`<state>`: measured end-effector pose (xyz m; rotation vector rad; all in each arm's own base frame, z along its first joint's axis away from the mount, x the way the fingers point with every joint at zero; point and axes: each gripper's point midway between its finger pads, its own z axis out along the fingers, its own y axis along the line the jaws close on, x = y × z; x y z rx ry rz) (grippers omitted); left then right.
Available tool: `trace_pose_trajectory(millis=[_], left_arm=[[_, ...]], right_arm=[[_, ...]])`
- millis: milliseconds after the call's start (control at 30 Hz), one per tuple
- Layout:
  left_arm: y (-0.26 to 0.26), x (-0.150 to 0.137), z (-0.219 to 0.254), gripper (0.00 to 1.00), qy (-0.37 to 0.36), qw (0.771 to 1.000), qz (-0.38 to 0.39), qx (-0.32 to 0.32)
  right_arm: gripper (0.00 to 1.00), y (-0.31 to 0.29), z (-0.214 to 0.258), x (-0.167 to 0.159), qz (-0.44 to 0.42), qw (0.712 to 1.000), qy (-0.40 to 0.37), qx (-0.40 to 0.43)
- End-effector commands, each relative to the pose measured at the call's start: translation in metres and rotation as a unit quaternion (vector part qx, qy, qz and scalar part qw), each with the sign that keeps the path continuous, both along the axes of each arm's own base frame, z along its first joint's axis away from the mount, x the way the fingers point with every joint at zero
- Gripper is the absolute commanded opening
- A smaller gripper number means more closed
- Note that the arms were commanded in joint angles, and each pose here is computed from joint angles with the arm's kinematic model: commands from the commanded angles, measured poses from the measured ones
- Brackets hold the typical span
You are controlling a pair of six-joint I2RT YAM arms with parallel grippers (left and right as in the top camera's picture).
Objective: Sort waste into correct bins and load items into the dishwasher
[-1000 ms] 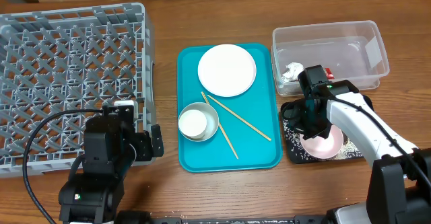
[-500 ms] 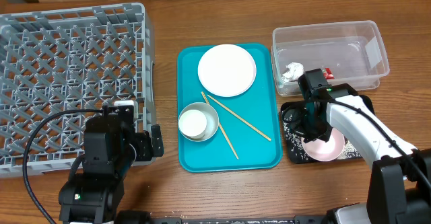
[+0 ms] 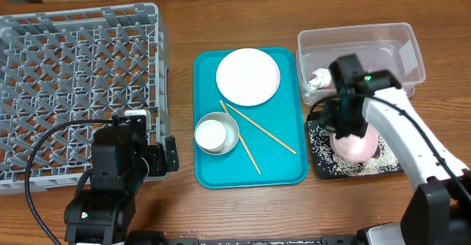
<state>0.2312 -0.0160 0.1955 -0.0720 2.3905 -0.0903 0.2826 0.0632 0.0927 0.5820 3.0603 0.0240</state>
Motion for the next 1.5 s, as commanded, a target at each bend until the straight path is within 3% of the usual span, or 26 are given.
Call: trace_pose_trajectory(millis=[0, 167, 233, 300, 400, 533, 800, 967, 1100, 1467], left_arm=[[0.0, 0.002, 0.006, 1.0, -0.007, 1.0, 0.001, 0.0], [0.0, 0.002, 0.006, 1.0, -0.007, 1.0, 0.001, 0.001], [0.0, 0.002, 0.006, 1.0, -0.007, 1.0, 0.001, 0.001], [0.001, 0.002, 0.006, 1.0, -0.007, 1.0, 0.004, 0.004], [0.004, 0.002, 0.006, 1.0, -0.007, 1.0, 0.009, 0.009], [0.004, 0.002, 0.006, 1.0, -0.008, 1.0, 0.009, 0.009], [0.004, 0.002, 0.006, 1.0, -0.008, 1.0, 0.009, 0.009], [0.004, 0.002, 0.006, 1.0, -0.007, 1.0, 0.009, 0.009], [0.004, 0.002, 0.006, 1.0, -0.007, 1.0, 0.009, 0.009], [0.004, 0.002, 0.006, 1.0, -0.007, 1.0, 0.009, 0.009]], right_arm=[[0.04, 0.002, 0.039, 0.022, 0.001, 0.999, -0.054, 0.002], [0.04, 0.008, 0.058, 0.024, 0.005, 0.998, -0.063, 0.017], [0.04, 0.029, 0.064, 0.024, 0.058, 0.993, -0.07, 0.076], [0.04, 0.067, 0.078, 0.022, 0.163, 0.966, -0.091, 0.177], [0.04, 0.095, 0.096, 0.017, 0.261, 0.923, -0.122, 0.254], [0.04, 0.095, 0.107, 0.033, 0.281, 0.921, -0.158, 0.22], [0.04, 0.147, 0.145, 0.057, 0.381, 0.862, -0.27, 0.197], [0.04, 0.177, 0.152, 0.047, 0.42, 0.835, -0.285, 0.211], [0.04, 0.192, 0.158, 0.03, 0.436, 0.815, -0.271, 0.269], [0.04, 0.225, 0.199, -0.015, 0.501, 0.7, -0.269, 0.433]])
